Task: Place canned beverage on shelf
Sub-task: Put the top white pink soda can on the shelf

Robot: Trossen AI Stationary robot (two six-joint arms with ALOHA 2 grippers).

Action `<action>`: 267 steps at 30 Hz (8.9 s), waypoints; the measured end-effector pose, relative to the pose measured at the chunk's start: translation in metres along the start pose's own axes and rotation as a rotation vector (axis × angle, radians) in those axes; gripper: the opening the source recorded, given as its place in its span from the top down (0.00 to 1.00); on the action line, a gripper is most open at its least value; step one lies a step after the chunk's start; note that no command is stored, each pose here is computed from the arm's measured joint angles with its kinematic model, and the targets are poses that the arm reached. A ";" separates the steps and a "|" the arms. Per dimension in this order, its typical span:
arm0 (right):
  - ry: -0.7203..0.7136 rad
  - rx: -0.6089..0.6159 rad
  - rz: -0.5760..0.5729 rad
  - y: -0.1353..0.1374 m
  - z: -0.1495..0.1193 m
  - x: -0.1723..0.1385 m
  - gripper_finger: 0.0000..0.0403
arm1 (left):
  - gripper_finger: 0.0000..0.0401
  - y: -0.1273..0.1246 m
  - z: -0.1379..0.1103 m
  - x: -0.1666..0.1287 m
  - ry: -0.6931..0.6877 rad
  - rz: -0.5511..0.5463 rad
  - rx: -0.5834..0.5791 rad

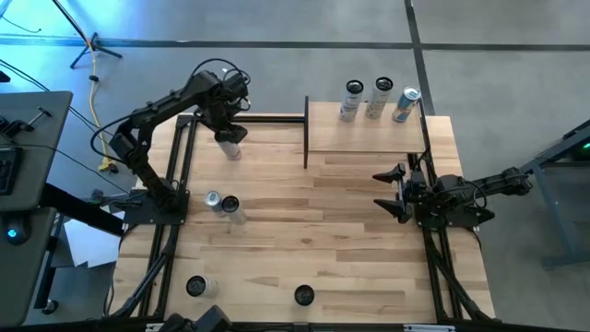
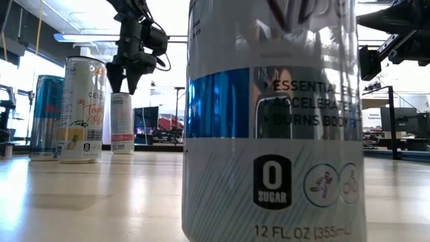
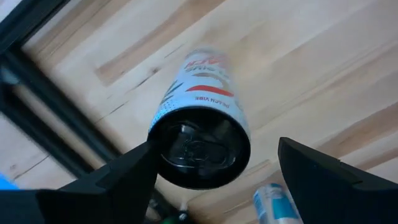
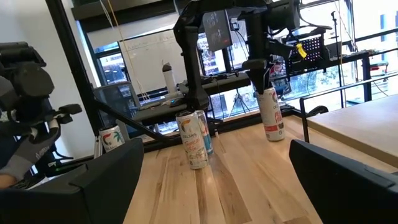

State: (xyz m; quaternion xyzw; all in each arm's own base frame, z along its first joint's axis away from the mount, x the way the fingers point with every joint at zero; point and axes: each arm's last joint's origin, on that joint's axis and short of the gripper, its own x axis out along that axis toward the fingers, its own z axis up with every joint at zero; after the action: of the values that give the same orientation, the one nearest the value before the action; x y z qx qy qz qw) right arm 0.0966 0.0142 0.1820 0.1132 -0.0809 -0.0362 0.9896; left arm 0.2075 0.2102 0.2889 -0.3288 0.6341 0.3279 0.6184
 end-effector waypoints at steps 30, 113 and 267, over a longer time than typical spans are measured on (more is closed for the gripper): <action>0.000 0.000 0.001 0.000 0.000 0.000 0.03 | 0.15 -0.003 0.004 -0.013 -0.068 0.025 -0.023; 0.001 0.000 0.004 0.000 0.000 0.000 0.03 | 0.45 -0.142 -0.033 -0.021 -0.128 0.072 2.030; 0.055 -0.019 -0.009 -0.001 -0.005 0.001 0.03 | 0.12 -0.275 -0.165 0.040 -1.390 0.326 -0.186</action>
State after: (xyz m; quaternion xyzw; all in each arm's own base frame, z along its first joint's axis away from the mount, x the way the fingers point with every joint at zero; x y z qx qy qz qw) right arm 0.0982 0.0146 0.1767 0.1051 -0.0528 -0.0385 0.9923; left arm 0.3396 -0.0823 0.2502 0.0033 0.1043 0.6021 0.7915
